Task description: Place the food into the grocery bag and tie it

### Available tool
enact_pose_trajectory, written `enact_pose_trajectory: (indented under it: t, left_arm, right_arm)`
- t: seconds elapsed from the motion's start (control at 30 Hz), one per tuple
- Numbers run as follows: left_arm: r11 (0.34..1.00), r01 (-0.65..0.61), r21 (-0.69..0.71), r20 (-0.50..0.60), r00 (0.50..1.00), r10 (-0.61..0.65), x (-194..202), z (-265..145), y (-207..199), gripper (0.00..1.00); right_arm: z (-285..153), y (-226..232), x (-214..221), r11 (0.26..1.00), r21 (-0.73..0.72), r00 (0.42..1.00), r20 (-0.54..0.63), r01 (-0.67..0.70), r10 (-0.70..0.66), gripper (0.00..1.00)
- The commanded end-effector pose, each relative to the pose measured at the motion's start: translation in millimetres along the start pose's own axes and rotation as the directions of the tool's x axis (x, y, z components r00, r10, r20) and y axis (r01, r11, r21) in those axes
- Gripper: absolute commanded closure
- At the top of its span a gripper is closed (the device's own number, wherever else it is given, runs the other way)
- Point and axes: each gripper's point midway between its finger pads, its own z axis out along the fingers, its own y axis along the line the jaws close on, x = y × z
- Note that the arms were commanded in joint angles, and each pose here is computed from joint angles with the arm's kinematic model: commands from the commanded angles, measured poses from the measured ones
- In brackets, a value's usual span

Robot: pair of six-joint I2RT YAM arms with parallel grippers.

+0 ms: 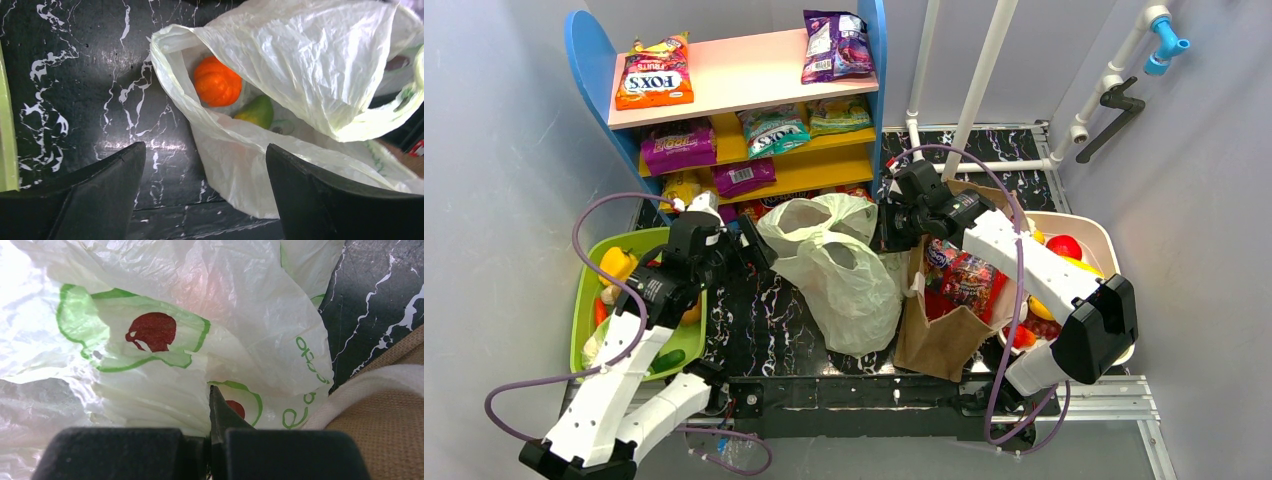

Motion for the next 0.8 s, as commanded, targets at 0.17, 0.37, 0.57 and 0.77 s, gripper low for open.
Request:
enact_pose_trajectory:
  t: [0.17,0.37,0.57,0.77]
  left_arm:
    - [0.970,0.242,0.040,0.131,0.961,-0.245,-18,7,-6,0.10]
    - [0.961,0.275,0.037,0.062,0.959,-0.277,-12,27,-15,0.15]
    - [0.959,0.278,0.044,-0.007,0.960,-0.278,3,44,-19,0.35]
    - [0.963,0.225,0.146,-0.039,0.974,-0.222,1,42,-39,0.90]
  right_arm:
    - [-8,8,-7,0.999,-0.042,0.999,0.040,0.010,-0.009,0.99]
    - [-6,7,-7,0.999,-0.042,0.999,0.039,0.010,-0.008,0.99]
    - [-7,5,-6,0.999,-0.036,0.999,0.042,0.009,-0.008,0.99]
    - [-7,6,-4,0.999,-0.047,0.999,0.036,0.008,-0.006,0.99]
